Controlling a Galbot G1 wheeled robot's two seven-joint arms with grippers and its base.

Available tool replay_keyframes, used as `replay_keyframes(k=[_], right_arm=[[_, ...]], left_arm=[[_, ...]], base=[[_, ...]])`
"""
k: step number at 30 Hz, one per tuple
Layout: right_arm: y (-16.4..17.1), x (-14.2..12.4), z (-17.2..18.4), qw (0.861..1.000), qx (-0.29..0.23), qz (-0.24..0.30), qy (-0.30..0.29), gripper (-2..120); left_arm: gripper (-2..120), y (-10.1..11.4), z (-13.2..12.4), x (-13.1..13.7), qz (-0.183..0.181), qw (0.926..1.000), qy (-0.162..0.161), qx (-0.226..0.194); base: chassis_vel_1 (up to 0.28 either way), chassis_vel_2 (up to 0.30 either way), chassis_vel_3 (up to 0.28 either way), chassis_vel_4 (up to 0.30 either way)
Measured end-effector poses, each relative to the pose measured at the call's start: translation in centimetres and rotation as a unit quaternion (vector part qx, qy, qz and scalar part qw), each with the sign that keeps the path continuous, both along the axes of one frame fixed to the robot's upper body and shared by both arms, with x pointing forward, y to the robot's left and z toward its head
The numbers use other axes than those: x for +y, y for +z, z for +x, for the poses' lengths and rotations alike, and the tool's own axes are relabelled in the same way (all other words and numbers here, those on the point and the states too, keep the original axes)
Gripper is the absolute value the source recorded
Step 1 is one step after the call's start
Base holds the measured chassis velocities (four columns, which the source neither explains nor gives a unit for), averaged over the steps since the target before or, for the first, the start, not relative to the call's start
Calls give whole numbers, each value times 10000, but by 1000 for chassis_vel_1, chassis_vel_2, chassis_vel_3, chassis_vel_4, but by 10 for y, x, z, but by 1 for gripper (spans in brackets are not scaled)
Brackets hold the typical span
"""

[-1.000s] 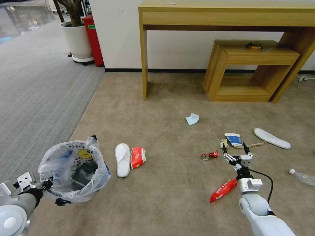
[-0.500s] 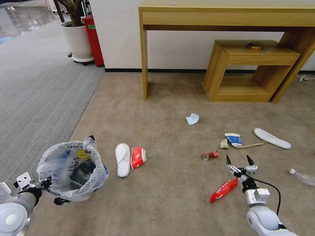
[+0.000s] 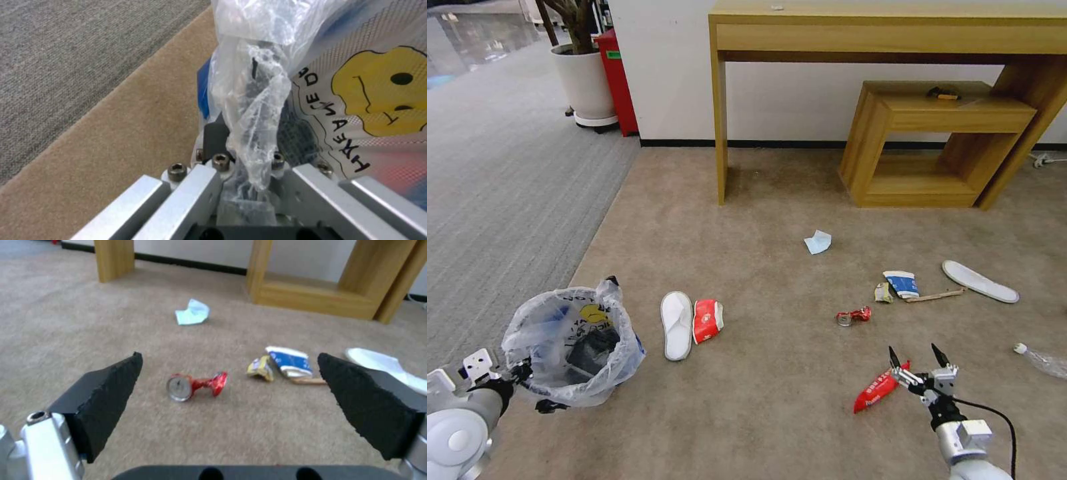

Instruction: Pick up the trash bin and place the garbage on the floor into it.

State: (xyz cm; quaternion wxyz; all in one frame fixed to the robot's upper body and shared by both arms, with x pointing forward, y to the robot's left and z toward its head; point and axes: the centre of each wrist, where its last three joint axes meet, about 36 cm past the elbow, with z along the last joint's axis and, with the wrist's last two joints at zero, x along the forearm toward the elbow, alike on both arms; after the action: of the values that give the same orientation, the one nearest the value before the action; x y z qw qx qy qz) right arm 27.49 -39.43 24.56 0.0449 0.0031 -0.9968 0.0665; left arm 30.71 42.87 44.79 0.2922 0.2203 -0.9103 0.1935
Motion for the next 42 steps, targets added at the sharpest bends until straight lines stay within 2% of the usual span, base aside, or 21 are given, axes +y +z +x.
replay_keyframes(k=[8,19,33,42], right_arm=[[-17,16,-25,9994,329,-47,4,100],[-31,20,-64,9973,724,-63,-46,100],[-38,22,-93,9942,1071,15,-137,100],[-54,39,-103,9906,1345,169,-193,100]], left_arm=[[0,-1,3,0,49,10000,-51,-32],[0,-7,5,2,92,9999,-34,-23],[0,-7,4,2,96,9999,-26,-43],[0,-7,3,-4,77,9999,-74,-64]], base=[[0,0,0,0],[0,0,0,0],[0,0,0,0],[0,0,0,0]])
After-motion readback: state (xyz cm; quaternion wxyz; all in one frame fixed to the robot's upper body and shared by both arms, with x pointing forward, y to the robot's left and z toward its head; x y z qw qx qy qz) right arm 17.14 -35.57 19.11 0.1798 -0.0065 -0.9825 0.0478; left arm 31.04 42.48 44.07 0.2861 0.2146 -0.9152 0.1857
